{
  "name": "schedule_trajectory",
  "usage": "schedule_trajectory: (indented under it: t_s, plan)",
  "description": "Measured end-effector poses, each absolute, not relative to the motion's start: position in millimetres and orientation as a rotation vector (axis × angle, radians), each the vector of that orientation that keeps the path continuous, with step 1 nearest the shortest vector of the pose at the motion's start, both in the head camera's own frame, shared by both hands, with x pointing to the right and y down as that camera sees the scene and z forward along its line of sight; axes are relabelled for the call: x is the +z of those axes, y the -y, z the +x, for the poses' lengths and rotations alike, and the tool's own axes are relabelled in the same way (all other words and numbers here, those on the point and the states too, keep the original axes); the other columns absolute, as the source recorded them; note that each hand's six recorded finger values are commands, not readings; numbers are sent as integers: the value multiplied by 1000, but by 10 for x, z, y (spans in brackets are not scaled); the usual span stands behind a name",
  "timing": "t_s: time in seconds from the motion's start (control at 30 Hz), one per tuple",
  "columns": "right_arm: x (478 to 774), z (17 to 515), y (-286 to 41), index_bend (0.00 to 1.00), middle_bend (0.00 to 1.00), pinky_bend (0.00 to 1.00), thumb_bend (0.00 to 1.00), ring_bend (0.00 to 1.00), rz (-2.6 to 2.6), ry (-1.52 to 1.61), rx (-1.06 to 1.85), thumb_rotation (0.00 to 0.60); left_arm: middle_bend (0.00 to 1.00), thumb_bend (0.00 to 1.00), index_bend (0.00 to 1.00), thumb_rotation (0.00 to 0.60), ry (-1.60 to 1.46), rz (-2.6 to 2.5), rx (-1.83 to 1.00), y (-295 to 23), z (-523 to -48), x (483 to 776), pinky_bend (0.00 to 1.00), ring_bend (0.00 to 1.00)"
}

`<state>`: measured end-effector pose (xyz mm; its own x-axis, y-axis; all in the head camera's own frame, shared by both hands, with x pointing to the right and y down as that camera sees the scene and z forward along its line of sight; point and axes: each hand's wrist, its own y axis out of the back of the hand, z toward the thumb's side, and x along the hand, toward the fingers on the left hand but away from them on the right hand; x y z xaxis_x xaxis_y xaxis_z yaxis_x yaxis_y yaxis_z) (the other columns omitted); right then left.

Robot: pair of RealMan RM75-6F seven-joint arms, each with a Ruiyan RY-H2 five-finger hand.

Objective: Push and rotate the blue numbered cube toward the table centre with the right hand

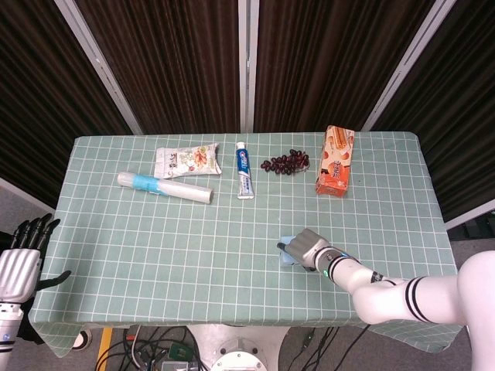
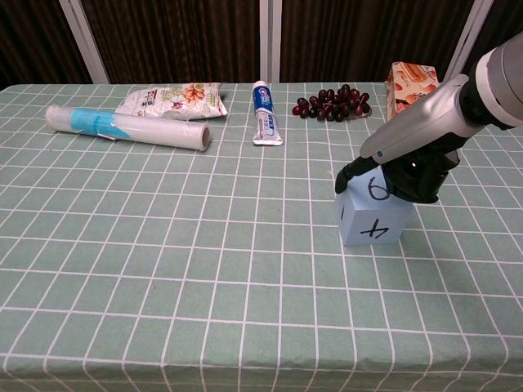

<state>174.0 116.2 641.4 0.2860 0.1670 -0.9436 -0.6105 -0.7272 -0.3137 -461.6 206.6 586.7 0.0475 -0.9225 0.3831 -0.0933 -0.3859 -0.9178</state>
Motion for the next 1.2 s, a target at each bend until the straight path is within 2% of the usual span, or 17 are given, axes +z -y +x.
schedule_trajectory:
  t_s: [0.5, 0.77, 1.0, 1.2]
  plan:
    - [6418, 1807, -1069, 44, 906, 760, 1000, 816, -1896, -384, 1534, 600, 0, 0, 74, 600, -1050, -1584, -1424, -2067, -4624, 5868, 4, 0]
    - [6353, 1787, -1025, 0, 906, 760, 1000, 816, -1911, -291, 1496, 600, 0, 0, 74, 600, -1051, -1582, -1423, -2067, -4625, 5866, 4, 0]
    - [6098, 1969, -860, 0, 905, 760, 1000, 816, -1862, -26, 1400, 600, 0, 0, 74, 600, -1057, -1572, -1416, -2059, -4623, 5826, 4, 0]
    - [5756, 2585, -793, 33, 905, 760, 1000, 815, -1715, 336, 1349, 600, 0, 0, 75, 600, -1053, -1573, -1414, -2052, -4581, 5814, 4, 0]
